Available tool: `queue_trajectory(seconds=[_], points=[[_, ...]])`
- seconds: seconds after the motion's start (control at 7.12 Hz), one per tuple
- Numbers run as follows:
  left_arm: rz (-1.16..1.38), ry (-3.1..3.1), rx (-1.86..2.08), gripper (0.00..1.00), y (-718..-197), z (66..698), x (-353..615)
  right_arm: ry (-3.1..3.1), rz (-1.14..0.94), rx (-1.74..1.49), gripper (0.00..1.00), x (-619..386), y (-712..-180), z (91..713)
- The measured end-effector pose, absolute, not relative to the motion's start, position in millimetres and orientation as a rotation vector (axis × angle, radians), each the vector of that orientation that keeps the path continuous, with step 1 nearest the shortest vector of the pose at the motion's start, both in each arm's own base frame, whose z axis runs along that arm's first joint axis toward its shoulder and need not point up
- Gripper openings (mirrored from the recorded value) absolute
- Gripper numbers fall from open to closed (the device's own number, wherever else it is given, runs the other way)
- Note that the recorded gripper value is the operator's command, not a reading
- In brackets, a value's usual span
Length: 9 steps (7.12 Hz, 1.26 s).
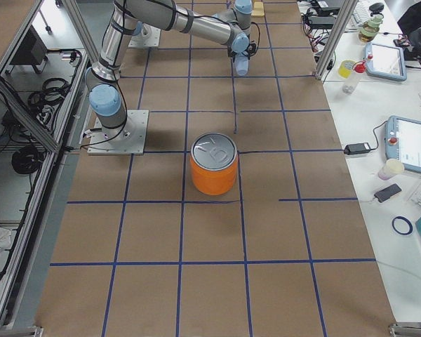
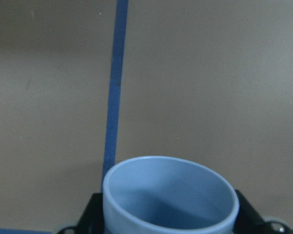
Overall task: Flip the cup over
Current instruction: 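Carry the cup toward the table center with the right gripper, then lay the cup on its side and open the right gripper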
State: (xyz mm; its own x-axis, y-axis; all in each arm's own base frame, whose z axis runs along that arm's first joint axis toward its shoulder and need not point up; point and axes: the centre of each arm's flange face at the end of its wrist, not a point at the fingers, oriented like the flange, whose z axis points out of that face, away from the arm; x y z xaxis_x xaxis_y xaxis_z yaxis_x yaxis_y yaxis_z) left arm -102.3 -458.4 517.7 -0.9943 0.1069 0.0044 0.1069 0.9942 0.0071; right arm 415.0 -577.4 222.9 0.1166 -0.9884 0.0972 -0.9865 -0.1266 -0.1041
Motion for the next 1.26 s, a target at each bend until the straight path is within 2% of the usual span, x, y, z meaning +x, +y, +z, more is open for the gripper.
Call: queue_trajectory(seconds=[0.56,0.98,1.26], points=[[-0.030,-3.101,-0.164,1.00,-457,516,-105,2.124,-0.207,-2.264,1.00,419,-574,211],[-0.036,-3.106,-0.162,1.00,-457,515,-103,2.129,-0.203,-2.244,1.00,419,-573,213],[-0.020,-3.109,-0.186,1.00,-459,517,-102,2.133,-0.219,-2.244,1.00,415,-565,252]])
